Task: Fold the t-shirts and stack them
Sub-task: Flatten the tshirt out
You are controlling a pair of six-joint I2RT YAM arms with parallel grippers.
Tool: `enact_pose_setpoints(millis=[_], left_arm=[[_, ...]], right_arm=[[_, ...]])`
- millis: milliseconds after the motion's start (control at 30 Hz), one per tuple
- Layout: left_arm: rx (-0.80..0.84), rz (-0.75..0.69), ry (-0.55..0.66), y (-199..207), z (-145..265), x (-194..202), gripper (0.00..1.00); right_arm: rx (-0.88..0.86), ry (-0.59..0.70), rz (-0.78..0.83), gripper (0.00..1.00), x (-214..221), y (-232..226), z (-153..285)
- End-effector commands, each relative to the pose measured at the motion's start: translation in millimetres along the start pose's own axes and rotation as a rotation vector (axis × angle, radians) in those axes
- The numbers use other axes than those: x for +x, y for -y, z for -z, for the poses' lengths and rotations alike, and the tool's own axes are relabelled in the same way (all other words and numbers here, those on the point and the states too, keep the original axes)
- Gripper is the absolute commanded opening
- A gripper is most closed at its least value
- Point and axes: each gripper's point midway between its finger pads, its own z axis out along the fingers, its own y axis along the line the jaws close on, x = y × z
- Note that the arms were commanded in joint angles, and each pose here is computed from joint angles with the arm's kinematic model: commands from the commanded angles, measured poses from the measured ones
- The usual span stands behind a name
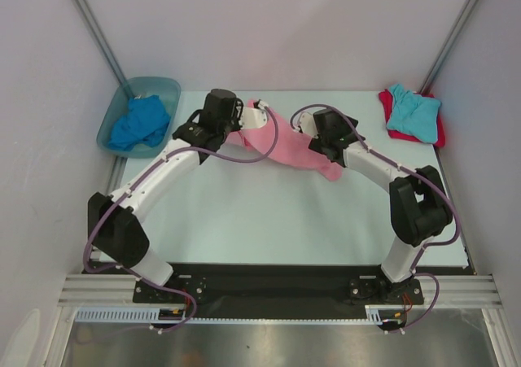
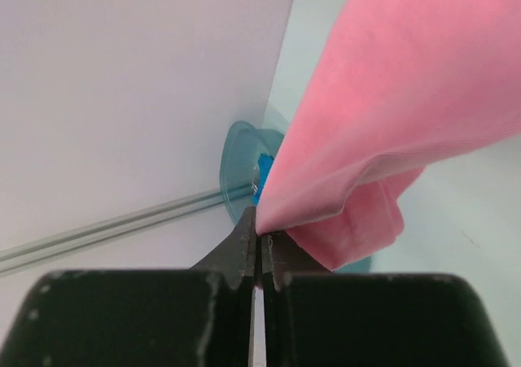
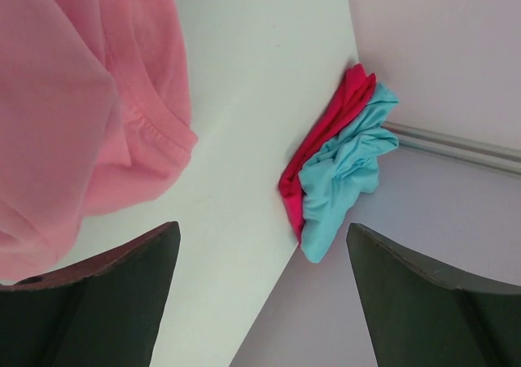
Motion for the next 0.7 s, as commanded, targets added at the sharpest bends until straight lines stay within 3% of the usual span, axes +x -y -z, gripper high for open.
enact_pose_setpoints(millis=[0, 400, 667], left_arm=[[0.041, -0.072, -0.111, 16.2, -0.2, 29.8, 0.02], [0.021, -0.006, -0.206, 10.1, -23.6, 42.0, 0.00], [-0.031, 0.032, -0.216, -14.5, -26.6, 39.9, 0.00]], right_arm=[[-0.028, 0.029, -0.038, 0.90, 1.9, -7.6, 18.1], [-0.303, 0.151, 0.007, 0.89, 6.4, -99.2, 79.9], [-0.372, 0.161, 0.063, 0.88, 14.2, -157.4, 80.0]])
